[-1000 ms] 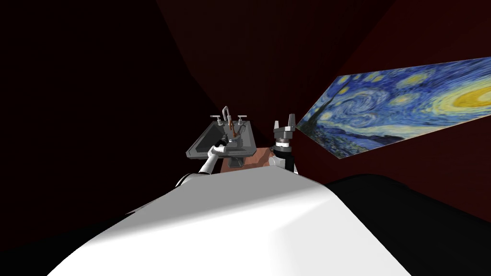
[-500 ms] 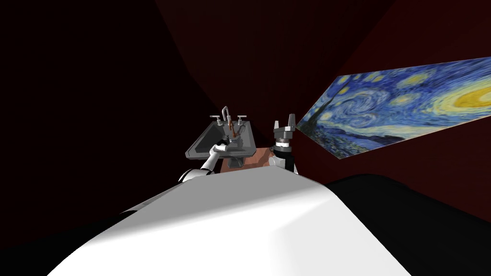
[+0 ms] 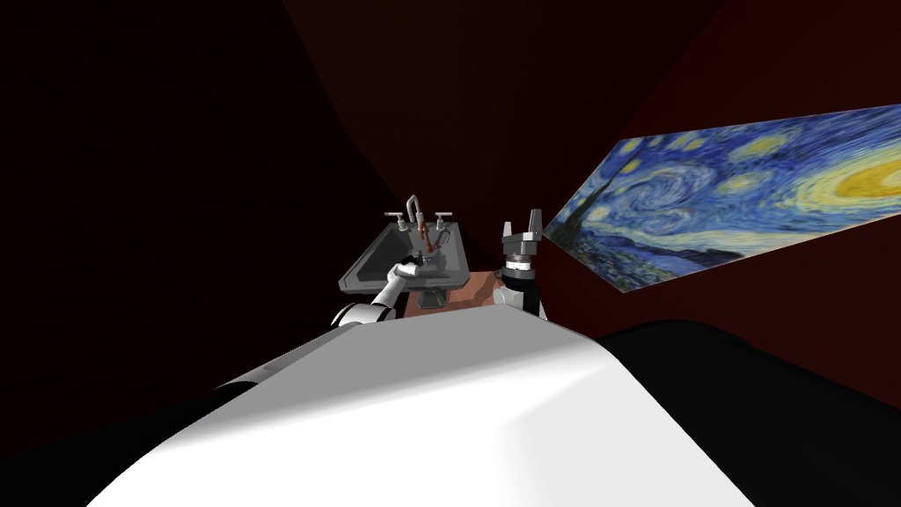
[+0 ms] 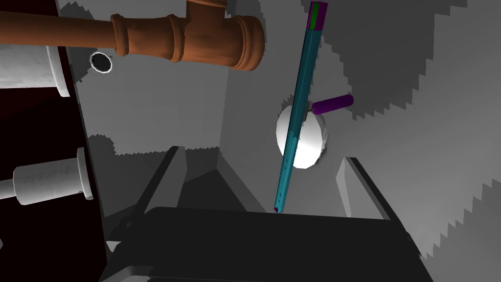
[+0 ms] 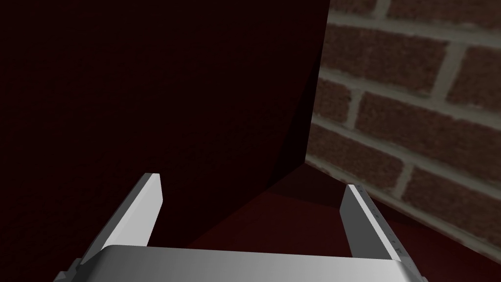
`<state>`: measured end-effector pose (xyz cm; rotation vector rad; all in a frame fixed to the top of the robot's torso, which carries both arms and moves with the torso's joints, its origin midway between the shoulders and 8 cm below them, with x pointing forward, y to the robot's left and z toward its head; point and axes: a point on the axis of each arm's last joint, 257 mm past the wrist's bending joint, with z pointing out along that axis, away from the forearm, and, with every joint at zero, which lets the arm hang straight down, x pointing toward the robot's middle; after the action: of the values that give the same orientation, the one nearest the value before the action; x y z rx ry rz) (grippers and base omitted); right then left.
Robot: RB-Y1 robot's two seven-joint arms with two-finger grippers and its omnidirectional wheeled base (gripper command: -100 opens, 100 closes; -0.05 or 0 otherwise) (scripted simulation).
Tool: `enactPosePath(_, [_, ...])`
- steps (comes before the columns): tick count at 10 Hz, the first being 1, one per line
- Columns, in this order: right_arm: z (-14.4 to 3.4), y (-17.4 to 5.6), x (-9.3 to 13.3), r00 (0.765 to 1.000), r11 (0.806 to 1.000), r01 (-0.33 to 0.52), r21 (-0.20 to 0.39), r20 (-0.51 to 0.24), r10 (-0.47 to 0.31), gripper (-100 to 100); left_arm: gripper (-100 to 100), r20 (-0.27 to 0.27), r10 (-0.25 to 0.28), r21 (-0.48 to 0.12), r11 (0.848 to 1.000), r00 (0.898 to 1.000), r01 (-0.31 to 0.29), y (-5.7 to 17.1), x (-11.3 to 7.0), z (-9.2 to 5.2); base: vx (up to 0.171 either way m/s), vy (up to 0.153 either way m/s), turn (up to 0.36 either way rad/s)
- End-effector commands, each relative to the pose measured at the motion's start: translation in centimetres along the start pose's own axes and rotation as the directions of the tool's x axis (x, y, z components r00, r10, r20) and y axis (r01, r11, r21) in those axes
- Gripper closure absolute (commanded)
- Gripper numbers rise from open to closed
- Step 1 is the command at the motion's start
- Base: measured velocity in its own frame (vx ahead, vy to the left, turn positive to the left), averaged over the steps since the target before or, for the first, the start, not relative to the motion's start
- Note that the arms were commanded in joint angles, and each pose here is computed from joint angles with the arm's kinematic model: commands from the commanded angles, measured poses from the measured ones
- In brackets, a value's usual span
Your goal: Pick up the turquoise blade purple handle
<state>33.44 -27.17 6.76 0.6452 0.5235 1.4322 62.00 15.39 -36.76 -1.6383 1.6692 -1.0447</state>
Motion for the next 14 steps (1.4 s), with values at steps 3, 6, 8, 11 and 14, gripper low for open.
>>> enactPosePath(3, [0.0,0.0,0.0,1.0,1.0,0.0,0.0,0.0,0.0,0,-100,-0.001,-0.008,-0.041,0.999,1.0,0.008,0.9,0.6,0.3,0.005,-0.004,-0.001])
enactPosePath(6, [0.0,0.0,0.0,1.0,1.0,0.0,0.0,0.0,0.0,0,-100,0.004,-0.012,-0.045,0.999,1.0,0.012,2.5,0.2,0.3,0.078,-0.015,-0.021])
enactPosePath(8, [0.0,0.0,0.0,1.0,1.0,0.0,0.0,0.0,0.0,0,100,0.003,-0.012,-0.045,0.999,1.0,0.012,2.1,0.3,0.3,0.031,-0.006,0.0])
enactPosePath(11, [0.0,0.0,0.0,1.0,1.0,0.0,0.0,0.0,0.0,0,100,0.003,-0.012,-0.044,0.999,1.0,0.012,2.0,0.3,0.3,0.002,0.0,-0.001])
enactPosePath(14, [0.0,0.0,0.0,1.0,1.0,0.0,0.0,0.0,0.0,0,100,-0.001,-0.009,-0.045,0.999,1.0,0.009,1.2,0.6,0.3,-0.036,0.005,0.012])
